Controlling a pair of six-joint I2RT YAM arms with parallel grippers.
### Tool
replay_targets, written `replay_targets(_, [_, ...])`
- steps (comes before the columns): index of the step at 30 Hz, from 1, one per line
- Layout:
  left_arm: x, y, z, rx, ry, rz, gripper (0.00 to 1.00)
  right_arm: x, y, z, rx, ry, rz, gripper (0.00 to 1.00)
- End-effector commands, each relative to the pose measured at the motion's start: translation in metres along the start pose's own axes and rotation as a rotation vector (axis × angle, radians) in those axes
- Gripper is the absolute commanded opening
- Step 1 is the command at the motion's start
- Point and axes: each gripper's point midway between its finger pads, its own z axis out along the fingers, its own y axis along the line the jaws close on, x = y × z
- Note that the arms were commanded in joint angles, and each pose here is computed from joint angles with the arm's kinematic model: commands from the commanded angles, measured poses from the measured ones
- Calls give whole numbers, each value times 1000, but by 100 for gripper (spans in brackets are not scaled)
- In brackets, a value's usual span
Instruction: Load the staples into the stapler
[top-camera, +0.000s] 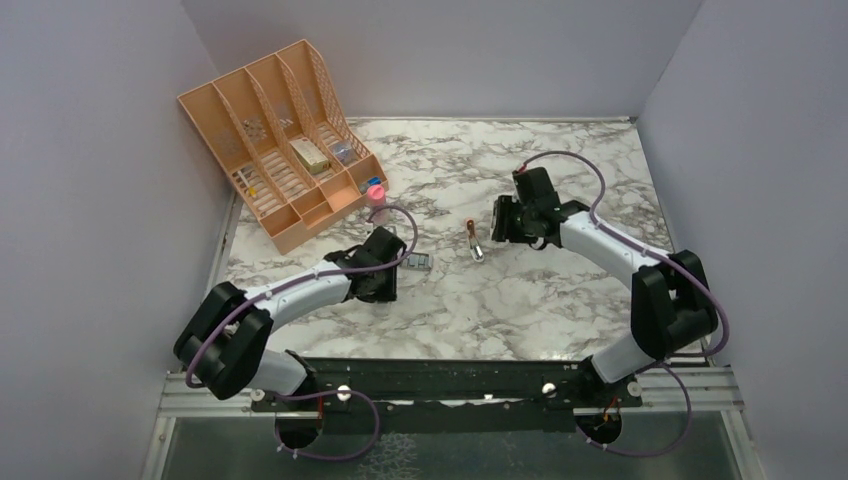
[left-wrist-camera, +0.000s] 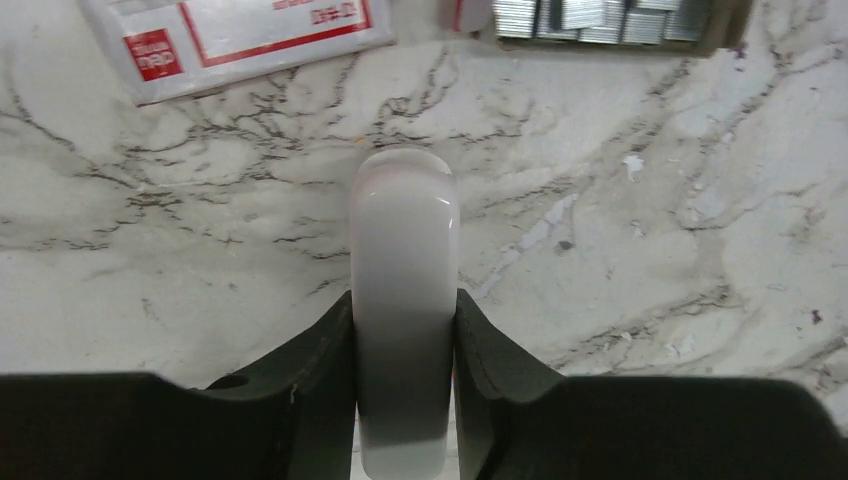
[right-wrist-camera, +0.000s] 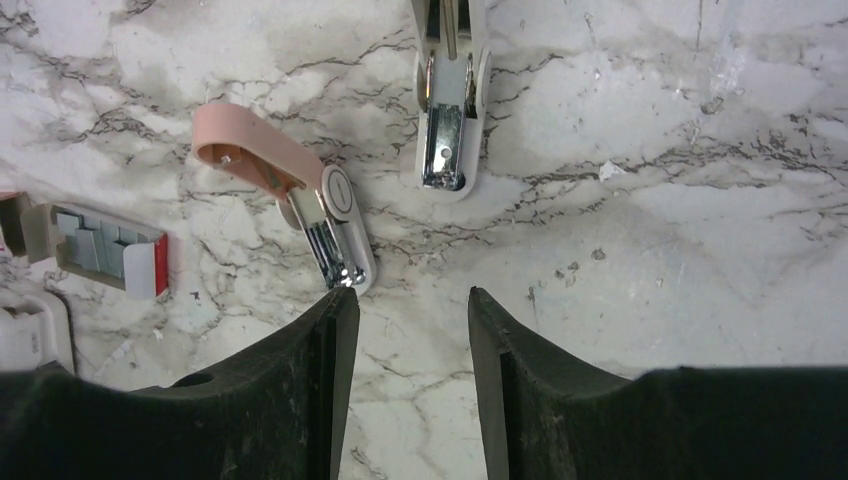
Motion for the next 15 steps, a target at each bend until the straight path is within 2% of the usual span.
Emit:
replay_targets(1, [-19,-39,-11,130,-44,72,29,-12,0,-18,-7,-87,23,49])
replay_targets(8, [-28,-95,-5,275,-42,116,25,-1,-16,-27,56,-122,81,49])
replay_targets(15, [-33,-155,2,379,-41,202,24,18,-22,-30,67,-103,137,48])
